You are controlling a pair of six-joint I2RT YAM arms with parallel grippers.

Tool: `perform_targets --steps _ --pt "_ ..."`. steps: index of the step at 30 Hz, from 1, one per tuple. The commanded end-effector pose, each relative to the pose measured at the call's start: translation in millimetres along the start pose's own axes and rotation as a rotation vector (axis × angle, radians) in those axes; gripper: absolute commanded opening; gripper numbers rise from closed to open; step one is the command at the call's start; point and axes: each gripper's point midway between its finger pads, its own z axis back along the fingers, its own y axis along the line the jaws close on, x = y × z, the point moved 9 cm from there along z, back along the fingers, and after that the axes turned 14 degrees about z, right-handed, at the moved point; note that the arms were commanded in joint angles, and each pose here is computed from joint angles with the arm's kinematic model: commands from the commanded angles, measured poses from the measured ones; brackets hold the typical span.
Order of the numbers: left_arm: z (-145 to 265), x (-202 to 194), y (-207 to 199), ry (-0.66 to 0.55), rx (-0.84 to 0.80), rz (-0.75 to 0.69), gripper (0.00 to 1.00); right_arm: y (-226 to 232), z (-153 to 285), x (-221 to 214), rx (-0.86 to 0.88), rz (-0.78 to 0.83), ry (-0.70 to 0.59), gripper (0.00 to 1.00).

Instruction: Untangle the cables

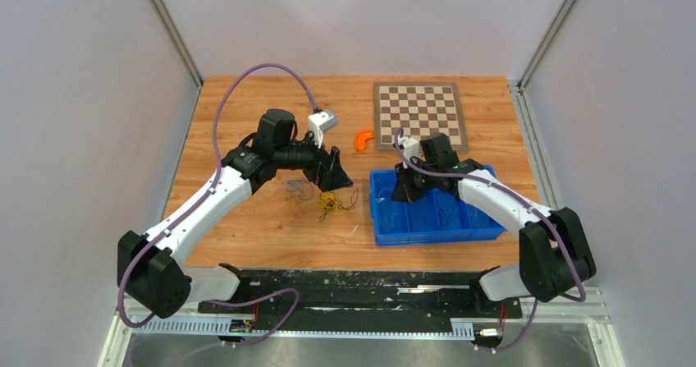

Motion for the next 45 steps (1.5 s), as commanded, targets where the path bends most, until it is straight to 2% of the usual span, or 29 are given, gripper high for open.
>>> perform_targets --steps 1,5,9,13,17,19,20,21,22,23,25,29,32,35,37,40,44,45 --pt "8.4 6.4 -5.1 -0.052 -0.001 -0.019 1.0 -11.1 -23.2 8.1 -0.093 0.047 0.042 0.0" --pt "11.4 3.2 2.2 -0.063 0.049 0.004 1.0 -13.9 -41.6 3.7 -0.127 0.05 0.098 0.0" --pt "19.6 -2.1 19.2 -0.075 0.135 0.056 1.0 -7.8 -34.7 13.5 -0.129 0.061 0.06 0.03" --pt "29.8 -5.4 40.0 -0.085 0.175 0.141 1.0 4.1 -11.4 30.5 -0.106 0.084 -0.003 0.24" --pt "28.3 -12.6 55.4 -0.003 0.167 0.092 1.0 16.0 11.0 45.2 -0.06 0.134 -0.046 0.54" --pt "24.1 -17.5 60.2 0.095 0.102 0.025 0.96 18.9 16.7 47.9 -0.036 0.166 -0.048 0.69" --pt "19.9 -14.1 67.0 0.14 0.066 -0.067 0.93 20.8 18.3 47.8 -0.014 0.188 -0.047 0.76" --pt "22.2 -14.7 60.0 0.191 -0.009 -0.08 0.9 22.2 19.9 47.7 0.006 0.211 -0.046 0.82" --pt "16.5 -17.2 67.5 0.234 -0.056 -0.176 0.85 23.4 21.4 47.3 0.02 0.227 -0.045 0.87" --pt "16.9 -18.9 64.8 0.259 -0.099 -0.197 0.83 24.1 23.5 47.0 0.027 0.235 -0.045 0.91" --pt "10.2 -20.5 67.4 0.259 -0.145 -0.375 0.81 24.9 28.8 48.0 0.044 0.241 -0.058 0.99" --pt "-14.0 -25.2 58.2 0.24 -0.143 -0.635 0.72 17.6 41.3 54.5 0.075 0.192 -0.108 1.0" --pt "-38.6 -34.9 48.1 0.304 -0.155 -0.735 0.7 2.7 55.0 58.6 0.07 0.121 -0.157 1.0" --pt "-65.9 -43.7 47.3 0.372 -0.136 -0.743 0.69 -14.0 73.7 61.1 0.047 0.053 -0.216 1.0" --pt "-81.3 -46.7 52.3 0.39 -0.08 -0.743 0.73 -23.0 86.7 62.7 0.026 0.027 -0.255 1.0" --pt "-95.7 -51.4 61.3 0.443 -0.01 -0.73 0.74 -30.8 107.3 67.2 -0.027 0.038 -0.31 1.0" --pt "-106.4 -63.1 71.0 0.503 0.048 -0.693 0.66 -26.8 126.3 72.7 -0.07 0.097 -0.364 1.0" --pt "-106.8 -63.0 70.9 0.501 0.061 -0.691 0.57 -24.8 128.8 73.7 -0.074 0.108 -0.375 1.0"
